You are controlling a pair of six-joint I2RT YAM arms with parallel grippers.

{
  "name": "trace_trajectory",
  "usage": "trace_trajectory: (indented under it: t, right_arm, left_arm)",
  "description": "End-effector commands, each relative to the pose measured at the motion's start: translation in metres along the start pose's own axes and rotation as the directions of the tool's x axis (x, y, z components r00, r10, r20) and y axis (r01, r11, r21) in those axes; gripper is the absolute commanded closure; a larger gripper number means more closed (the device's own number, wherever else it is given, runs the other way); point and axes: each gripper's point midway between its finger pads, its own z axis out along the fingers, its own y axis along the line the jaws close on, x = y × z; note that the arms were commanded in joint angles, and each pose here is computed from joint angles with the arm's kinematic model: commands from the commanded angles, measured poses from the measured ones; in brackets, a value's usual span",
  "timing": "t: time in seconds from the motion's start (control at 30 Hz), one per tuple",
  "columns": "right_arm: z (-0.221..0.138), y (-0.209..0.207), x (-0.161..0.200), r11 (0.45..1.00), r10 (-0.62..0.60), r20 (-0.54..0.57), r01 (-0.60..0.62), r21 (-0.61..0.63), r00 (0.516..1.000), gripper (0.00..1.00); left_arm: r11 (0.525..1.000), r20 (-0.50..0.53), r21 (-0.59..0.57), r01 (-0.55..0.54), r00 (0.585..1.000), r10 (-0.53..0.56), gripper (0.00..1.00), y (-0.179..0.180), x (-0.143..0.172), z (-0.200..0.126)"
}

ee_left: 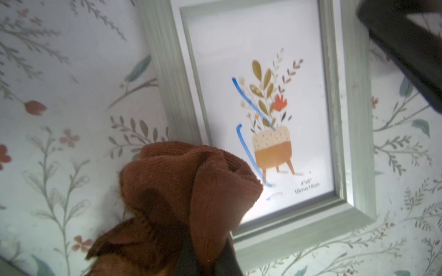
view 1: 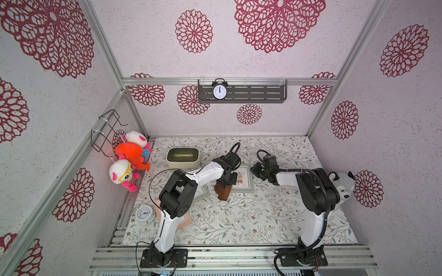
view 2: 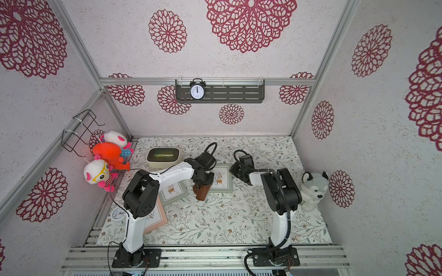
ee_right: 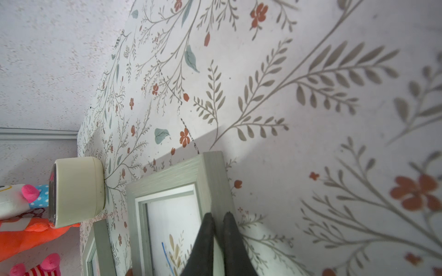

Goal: Wipe the picture frame with a cloth
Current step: Wipe the dirt from the picture frame.

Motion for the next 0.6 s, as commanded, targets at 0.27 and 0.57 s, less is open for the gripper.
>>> trace_trajectory:
  t: [0.27,0.57]
  right_arm:
    - [0.002,-0.103,0.088,0.941,0.129,-0.243,-0.042,0.334,0.961,0.89]
    - [0.002,-0.103,0.087,0.943,0.128,-0.240,-0.044,0.329,0.962,0.89]
  left_arm:
    - [0.986,0.013,-0.161,-0.046,0.999,0.049,1.00,0.051,-0.079,0.054]
    - [0.999,-0.037,0.012,-0.052,0.998,0.052,1.00,0.005,-0.014,0.015]
